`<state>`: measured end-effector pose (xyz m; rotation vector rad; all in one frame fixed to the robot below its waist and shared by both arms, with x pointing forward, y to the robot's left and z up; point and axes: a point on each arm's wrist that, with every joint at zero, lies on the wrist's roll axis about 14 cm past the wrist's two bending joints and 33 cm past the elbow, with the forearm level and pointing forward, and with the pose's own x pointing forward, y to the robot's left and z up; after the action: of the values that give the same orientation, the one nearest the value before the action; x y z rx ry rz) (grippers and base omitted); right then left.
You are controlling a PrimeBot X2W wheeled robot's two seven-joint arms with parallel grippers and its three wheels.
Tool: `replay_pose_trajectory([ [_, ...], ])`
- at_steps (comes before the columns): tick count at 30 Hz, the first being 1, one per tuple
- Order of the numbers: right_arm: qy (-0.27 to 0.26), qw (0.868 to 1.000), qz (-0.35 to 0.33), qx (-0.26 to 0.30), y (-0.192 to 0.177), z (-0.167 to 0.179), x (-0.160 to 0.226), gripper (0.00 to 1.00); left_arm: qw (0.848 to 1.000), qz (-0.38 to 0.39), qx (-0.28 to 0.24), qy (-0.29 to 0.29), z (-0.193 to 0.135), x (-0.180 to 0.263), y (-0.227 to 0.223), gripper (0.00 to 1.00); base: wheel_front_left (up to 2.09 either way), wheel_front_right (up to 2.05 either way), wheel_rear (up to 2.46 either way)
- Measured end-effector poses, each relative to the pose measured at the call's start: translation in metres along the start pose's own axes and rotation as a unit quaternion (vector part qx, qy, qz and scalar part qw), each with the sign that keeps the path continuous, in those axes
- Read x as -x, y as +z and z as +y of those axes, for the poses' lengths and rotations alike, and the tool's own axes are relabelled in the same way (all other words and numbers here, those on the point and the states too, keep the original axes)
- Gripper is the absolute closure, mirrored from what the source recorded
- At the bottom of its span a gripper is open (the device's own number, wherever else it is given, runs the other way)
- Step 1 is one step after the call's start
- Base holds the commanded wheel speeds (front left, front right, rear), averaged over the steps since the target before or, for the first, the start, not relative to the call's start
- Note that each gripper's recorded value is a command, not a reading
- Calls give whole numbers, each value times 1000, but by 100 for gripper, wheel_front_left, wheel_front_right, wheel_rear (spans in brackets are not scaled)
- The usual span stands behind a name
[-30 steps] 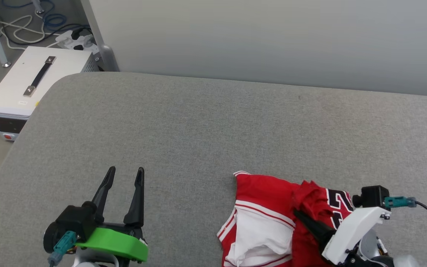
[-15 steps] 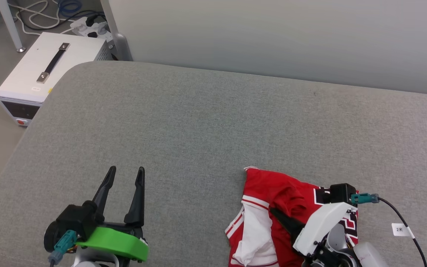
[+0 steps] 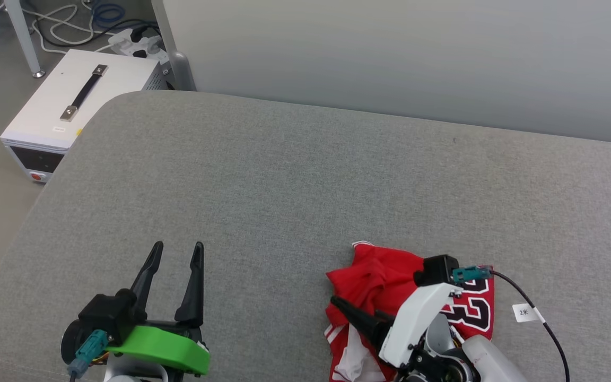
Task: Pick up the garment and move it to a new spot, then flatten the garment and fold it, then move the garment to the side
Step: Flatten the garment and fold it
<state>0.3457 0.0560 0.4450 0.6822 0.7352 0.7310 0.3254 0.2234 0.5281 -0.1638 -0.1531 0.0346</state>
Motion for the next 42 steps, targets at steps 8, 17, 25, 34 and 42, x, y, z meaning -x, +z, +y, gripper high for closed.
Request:
replay_pose_trajectory([
  [8, -27, 995, 4, 91, 6, -2, 5, 0, 1000, -10, 2, -10, -6, -2, 6, 0, 0, 0, 0],
  [17, -102, 954, -103, 261, 86, -5, 40, 0, 999, -14, 5, -29, -18, -10, 7, 0, 0, 0, 0],
  [25, -188, 865, -213, 414, 169, -20, 118, 0, 998, -5, 11, -56, -35, -20, 0, 0, 0, 0, 0],
  [34, -240, 816, -313, 422, 188, -45, 190, 0, 996, 3, 24, -83, -55, -29, -7, 0, 0, 0, 0],
  [42, -251, 807, -373, 382, 165, -56, 218, 0, 995, -4, 45, -87, -62, -34, -4, 0, 0, 0, 0],
])
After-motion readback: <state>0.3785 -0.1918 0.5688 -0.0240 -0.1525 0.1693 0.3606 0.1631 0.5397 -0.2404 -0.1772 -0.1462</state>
